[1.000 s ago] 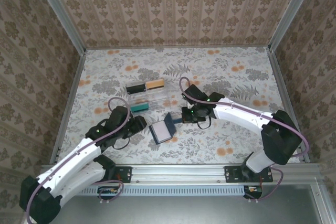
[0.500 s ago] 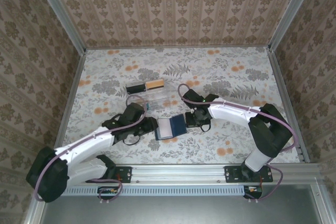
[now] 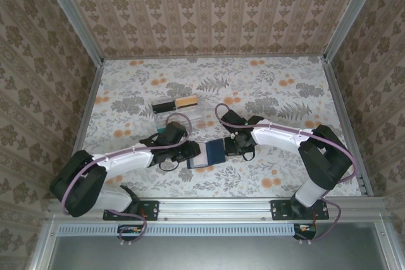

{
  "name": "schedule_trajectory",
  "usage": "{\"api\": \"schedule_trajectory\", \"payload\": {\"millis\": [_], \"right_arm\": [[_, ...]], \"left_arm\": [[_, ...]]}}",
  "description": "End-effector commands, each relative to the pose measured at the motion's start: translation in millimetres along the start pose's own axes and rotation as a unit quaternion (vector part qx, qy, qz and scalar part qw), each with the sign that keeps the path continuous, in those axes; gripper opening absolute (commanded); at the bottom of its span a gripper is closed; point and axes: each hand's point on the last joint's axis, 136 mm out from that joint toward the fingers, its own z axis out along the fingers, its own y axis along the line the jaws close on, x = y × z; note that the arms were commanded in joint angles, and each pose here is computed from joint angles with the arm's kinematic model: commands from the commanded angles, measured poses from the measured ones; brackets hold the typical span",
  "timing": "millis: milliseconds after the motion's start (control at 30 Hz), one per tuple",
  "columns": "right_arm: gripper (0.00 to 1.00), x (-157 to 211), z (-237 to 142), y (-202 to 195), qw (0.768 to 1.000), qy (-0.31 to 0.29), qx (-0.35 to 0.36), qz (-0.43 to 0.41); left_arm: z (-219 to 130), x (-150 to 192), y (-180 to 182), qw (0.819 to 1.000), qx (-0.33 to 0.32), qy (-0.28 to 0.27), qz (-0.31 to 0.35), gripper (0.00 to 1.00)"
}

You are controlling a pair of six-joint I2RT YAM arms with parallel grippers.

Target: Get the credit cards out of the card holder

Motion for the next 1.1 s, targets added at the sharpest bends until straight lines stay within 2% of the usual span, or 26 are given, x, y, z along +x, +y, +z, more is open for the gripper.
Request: {"api": "schedule_trajectory", "payload": {"millis": [0, 133, 267, 367, 433, 500, 667, 833, 967, 1067], "right_arm": [[0.00, 1.2, -1.9, -1.0, 1.000, -0.006, -0.003, 0.005], [0.00, 1.1, -0.7, 1.7, 1.000, -0.005, -0.011, 0.006], [0.07, -0.4, -1.2, 7.1, 1.000, -0.009, -0.025, 0.005], [0.19, -2.7, -5.2, 9.1, 0.999, -0.016, -0.035, 0.010], [0.31, -3.9, -10.6, 8.4, 0.999, -0.022, -0.041, 0.017], [0.35, -3.9, -17.5, 4.8, 0.998, -0.030, -0.047, 0.029], [0.46, -13.9, -40.6, 18.7, 0.990, -0.073, -0.115, 0.045], [0.48, -13.4, -45.1, 45.7, 0.976, -0.067, -0.198, 0.058], [0.46, -10.0, -31.7, 50.6, 0.975, -0.047, -0.207, 0.062], [0.42, -6.0, -20.9, 49.3, 0.977, -0.032, -0.202, 0.064]], "left_arm": [[4.7, -3.8, -18.0, 1.000, 0.024, 0.002, 0.010, 0.41], [11.4, -1.4, -25.0, 0.999, 0.033, 0.012, 0.012, 0.41], [11.7, -2.1, -45.2, 0.997, 0.065, 0.011, 0.032, 0.42], [11.6, -3.6, -59.2, 0.995, 0.082, 0.011, 0.046, 0.42], [12.1, -4.0, -68.1, 0.994, 0.093, 0.012, 0.055, 0.42], [14.8, -3.5, -71.7, 0.994, 0.093, 0.017, 0.060, 0.42], [21.8, -2.2, -78.9, 0.993, 0.097, 0.028, 0.065, 0.40], [24.6, -2.6, -81.0, 0.993, 0.097, 0.031, 0.066, 0.39], [23.9, -2.9, -80.6, 0.993, 0.096, 0.030, 0.065, 0.39], [21.7, -3.4, -79.7, 0.993, 0.093, 0.026, 0.066, 0.38]]}}
